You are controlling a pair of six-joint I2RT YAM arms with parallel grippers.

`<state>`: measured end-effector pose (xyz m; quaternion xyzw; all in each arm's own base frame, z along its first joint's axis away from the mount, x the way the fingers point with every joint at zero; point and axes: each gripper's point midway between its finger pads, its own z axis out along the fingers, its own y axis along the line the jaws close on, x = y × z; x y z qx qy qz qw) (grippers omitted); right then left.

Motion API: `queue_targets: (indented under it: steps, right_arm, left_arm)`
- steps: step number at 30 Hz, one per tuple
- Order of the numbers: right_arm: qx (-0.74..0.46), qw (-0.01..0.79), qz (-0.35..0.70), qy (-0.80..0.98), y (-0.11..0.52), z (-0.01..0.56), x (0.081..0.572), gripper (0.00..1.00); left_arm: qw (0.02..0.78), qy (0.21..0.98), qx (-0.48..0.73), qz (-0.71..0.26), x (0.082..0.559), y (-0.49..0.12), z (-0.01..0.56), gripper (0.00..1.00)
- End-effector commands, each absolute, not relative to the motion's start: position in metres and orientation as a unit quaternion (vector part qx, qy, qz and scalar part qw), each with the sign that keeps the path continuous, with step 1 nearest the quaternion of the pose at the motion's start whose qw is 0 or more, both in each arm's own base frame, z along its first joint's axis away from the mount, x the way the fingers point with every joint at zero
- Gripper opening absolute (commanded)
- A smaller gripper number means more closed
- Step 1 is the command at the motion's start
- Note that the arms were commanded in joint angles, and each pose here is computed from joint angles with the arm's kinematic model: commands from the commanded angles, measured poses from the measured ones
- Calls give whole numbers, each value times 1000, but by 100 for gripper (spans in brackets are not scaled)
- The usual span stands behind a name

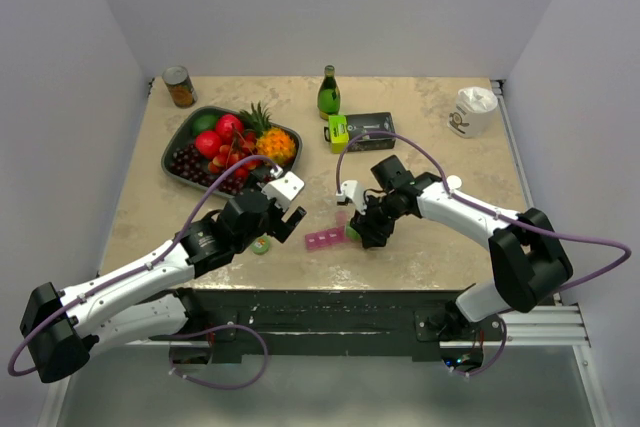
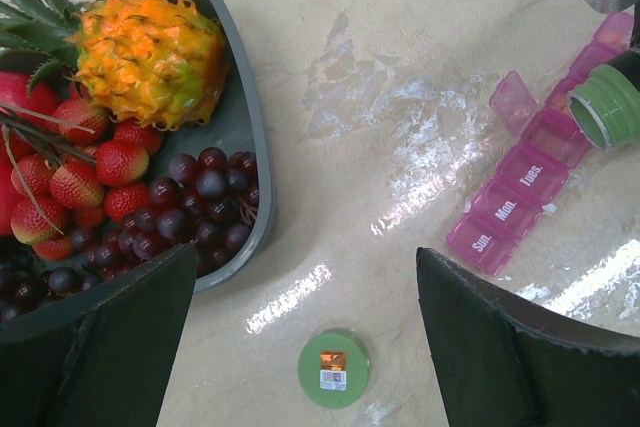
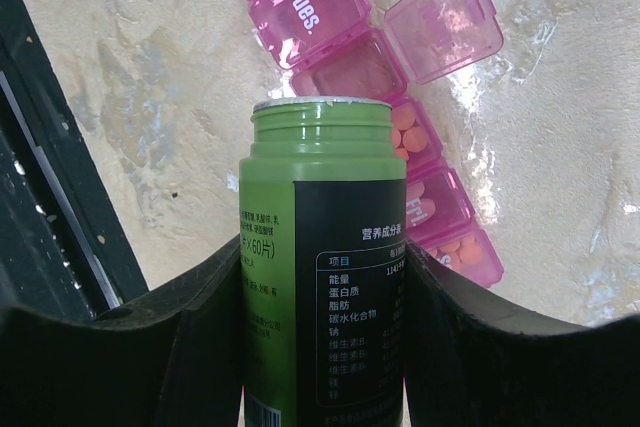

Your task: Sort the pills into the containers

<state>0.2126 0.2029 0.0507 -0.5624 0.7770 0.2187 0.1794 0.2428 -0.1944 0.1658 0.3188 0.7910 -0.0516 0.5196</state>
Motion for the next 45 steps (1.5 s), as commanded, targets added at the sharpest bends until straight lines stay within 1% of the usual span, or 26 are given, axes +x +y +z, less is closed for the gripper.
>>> queue_targets:
  steps: [1,45]
  right_arm:
    - [-561,186,211,779,209,60,221,0]
    - [-549,151,188,800,209,61,220,0]
  left_arm:
    - [529,782,325,-54,244,-197,173,95]
    - [525,782,331,-61,242,-199,171,95]
